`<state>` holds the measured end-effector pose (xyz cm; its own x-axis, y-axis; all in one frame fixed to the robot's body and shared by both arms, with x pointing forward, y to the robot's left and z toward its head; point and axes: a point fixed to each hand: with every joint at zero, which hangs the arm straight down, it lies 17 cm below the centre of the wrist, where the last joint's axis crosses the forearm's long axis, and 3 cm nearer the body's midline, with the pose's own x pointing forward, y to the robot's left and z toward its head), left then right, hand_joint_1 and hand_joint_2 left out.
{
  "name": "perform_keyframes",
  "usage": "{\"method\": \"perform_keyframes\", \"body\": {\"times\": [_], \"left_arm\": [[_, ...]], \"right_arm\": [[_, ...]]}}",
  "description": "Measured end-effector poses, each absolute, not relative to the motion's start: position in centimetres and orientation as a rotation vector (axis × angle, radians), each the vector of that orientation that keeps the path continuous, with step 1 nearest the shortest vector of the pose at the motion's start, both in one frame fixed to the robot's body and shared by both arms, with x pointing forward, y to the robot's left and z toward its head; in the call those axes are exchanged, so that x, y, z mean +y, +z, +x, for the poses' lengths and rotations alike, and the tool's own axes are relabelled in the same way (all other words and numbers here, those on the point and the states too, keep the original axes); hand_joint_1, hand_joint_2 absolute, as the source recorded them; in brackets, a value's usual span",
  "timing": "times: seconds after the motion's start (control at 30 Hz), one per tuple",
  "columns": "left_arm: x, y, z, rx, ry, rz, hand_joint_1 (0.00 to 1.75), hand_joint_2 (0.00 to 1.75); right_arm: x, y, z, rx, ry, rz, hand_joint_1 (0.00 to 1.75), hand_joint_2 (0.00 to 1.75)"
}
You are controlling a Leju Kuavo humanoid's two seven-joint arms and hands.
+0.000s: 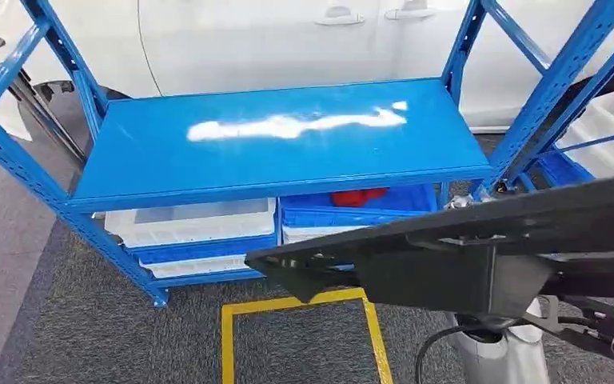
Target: Take the parts from the cabinet and place them on the table.
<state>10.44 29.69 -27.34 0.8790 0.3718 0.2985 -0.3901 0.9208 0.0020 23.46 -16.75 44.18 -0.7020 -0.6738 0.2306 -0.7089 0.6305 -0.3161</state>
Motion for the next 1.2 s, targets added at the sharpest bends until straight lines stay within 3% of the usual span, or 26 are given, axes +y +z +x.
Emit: {"method": "perform_keyframes", "body": {"times": [1.2], "left_arm": [[28.4, -27.3, 10.4, -0.294, 0.38, 0.04, 0.0, 1.75]], "right_arm": [[-17.8, 43.3, 25.5, -2.742, 0.426, 1.143, 1.75, 1.75]]}}
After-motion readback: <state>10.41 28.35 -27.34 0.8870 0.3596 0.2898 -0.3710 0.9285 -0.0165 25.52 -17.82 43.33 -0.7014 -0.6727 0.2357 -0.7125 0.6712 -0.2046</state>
